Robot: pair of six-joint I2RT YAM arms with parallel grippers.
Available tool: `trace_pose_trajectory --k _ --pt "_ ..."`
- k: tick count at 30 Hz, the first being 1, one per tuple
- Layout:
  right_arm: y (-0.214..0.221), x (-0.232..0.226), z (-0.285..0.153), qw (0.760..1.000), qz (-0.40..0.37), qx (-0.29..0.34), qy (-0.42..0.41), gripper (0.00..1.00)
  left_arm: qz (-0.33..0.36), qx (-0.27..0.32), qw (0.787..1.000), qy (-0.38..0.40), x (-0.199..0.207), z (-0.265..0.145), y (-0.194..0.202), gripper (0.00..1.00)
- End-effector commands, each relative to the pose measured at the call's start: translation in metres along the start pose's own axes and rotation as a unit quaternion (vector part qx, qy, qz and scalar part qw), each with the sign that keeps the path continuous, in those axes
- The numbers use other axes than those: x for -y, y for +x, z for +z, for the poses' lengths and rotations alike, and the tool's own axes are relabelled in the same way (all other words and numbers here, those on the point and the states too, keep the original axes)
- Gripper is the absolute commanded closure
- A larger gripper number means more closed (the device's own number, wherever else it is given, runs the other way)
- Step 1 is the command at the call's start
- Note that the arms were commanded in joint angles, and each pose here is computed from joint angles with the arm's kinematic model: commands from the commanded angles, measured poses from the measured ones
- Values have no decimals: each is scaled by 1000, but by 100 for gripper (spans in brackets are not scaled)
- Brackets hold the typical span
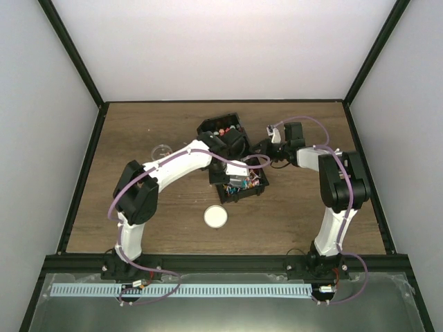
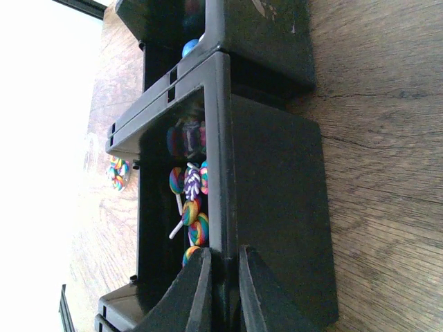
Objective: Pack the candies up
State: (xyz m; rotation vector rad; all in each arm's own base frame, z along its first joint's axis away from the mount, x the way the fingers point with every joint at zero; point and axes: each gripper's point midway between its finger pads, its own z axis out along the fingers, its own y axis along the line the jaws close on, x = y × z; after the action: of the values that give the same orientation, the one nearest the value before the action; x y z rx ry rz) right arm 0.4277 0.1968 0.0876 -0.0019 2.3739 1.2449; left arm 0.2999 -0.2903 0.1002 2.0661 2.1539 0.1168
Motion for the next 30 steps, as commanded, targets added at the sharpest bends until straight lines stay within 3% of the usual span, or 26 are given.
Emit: trace_pose_trajectory --k 1,10,18,30 --pt "5 -1 1 1000 22 0 9 99 -15 95 994 42 10 21 -26 96" --pt "10 -2 5 1000 20 -5 9 99 -40 183 981 52 12 34 -39 96" --pt "8 -5 5 1000 8 -7 3 99 -131 241 958 88 -11 24 -17 96" --pt "7 -3 10 1000 2 -15 1 99 -110 272 954 61 1 17 2 96"
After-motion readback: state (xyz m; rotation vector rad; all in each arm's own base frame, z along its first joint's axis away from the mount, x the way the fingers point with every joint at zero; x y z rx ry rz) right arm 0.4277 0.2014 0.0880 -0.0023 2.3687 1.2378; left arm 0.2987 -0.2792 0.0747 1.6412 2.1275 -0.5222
